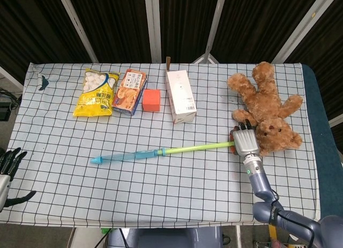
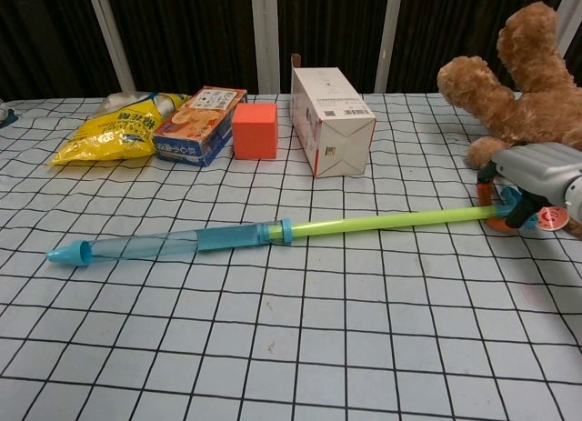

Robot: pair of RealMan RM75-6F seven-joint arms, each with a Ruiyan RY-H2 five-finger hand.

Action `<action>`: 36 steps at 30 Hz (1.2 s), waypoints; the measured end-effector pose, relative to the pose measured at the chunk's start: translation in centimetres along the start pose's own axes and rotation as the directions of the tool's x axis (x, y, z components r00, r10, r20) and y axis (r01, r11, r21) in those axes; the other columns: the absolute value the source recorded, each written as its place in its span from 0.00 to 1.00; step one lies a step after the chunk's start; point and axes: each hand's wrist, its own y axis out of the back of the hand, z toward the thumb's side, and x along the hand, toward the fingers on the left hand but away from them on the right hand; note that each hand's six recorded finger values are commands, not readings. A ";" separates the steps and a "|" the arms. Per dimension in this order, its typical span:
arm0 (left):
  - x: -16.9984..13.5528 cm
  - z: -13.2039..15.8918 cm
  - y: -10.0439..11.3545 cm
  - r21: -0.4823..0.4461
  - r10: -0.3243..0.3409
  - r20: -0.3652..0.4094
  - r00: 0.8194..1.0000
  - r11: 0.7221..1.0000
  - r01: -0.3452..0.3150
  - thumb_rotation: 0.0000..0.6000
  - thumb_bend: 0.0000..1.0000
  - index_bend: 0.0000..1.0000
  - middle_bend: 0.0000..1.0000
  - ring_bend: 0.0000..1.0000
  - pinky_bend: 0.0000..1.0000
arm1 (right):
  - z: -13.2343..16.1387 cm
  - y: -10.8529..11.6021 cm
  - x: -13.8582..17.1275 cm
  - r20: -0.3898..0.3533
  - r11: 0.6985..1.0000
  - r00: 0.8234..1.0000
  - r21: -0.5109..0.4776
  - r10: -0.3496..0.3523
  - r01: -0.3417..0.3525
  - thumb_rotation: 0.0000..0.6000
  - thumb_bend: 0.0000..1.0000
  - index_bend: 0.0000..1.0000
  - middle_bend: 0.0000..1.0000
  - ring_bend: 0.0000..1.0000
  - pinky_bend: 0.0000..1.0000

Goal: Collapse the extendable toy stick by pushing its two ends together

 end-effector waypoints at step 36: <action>2.4 1.7 -0.4 0.006 -0.047 0.019 0.999 0.999 0.047 1.00 0.12 0.07 0.00 0.00 0.00 | -3.6 4.7 8.6 -0.026 1.000 1.000 0.013 -0.011 0.012 1.00 0.35 0.69 0.34 0.13 0.00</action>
